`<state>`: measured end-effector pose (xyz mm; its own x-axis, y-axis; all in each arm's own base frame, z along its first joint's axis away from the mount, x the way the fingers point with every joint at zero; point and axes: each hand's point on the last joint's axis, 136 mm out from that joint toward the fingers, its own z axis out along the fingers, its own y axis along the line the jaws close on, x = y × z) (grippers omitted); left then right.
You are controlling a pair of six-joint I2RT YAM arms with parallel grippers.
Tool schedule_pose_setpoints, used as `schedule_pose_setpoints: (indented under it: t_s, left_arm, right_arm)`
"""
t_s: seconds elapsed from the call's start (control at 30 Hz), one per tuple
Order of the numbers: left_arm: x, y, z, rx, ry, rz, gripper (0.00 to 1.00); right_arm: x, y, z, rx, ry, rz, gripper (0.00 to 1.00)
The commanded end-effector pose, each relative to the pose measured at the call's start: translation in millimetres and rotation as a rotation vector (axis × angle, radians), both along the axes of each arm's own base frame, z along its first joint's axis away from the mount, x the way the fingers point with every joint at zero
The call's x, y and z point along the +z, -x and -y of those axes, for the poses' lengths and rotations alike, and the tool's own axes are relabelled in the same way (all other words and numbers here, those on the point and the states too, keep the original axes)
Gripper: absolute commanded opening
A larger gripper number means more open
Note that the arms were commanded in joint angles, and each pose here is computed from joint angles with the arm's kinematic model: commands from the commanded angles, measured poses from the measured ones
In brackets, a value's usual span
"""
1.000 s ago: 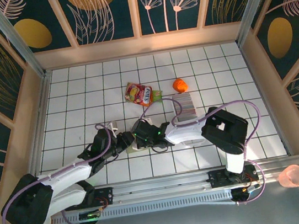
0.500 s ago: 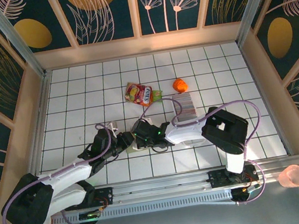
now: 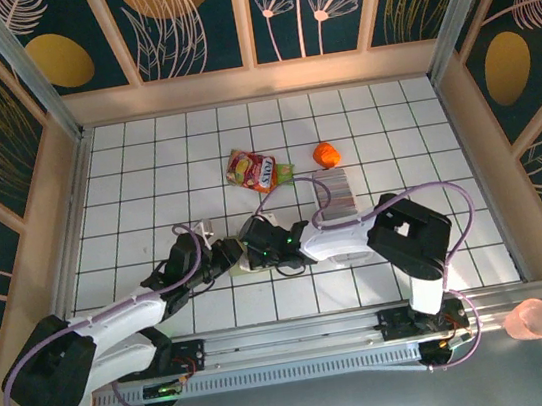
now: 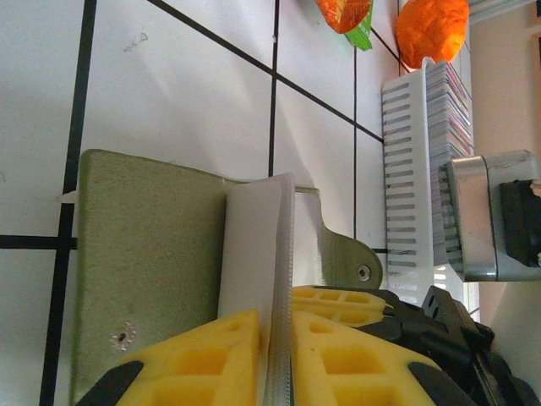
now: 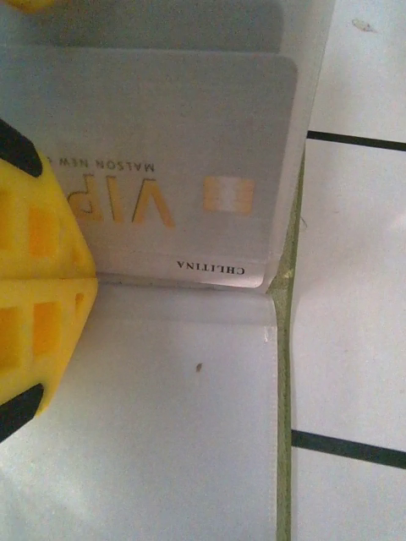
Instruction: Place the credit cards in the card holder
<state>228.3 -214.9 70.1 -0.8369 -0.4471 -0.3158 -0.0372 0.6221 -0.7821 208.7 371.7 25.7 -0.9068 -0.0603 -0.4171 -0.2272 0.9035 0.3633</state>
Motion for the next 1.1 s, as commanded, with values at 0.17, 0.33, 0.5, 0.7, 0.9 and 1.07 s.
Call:
schedule_pose_setpoints:
  t_s: [0.17,0.33,0.5,0.7,0.9,1.07]
  left_arm:
    - [4.6,-2.0,-0.6,0.006,0.004,0.025,0.16]
    - [5.6,-2.1,-0.3,0.004,0.004,0.027,0.17]
    - [9.3,-2.6,2.2,-0.008,0.011,0.038,0.17]
    - [11.7,-2.2,3.2,-0.013,0.019,0.042,0.17]
    - [11.6,-1.7,3.4,-0.015,0.018,0.039,0.17]
    - [10.1,-1.4,2.0,-0.01,0.014,0.038,0.16]
  right_arm:
    - [17.1,1.6,22.6,-0.024,0.065,0.017,0.1]
    - [23.3,2.8,36.2,-0.048,0.091,0.028,0.14]
    - [23.4,7.8,53.2,-0.085,0.11,0.024,0.23]
    - [10.7,14.5,62.2,-0.099,0.131,-0.008,0.31]
    - [6.6,13.6,57.2,-0.093,0.124,-0.012,0.32]
    - [1.3,11.5,53.5,-0.089,0.131,-0.017,0.42]
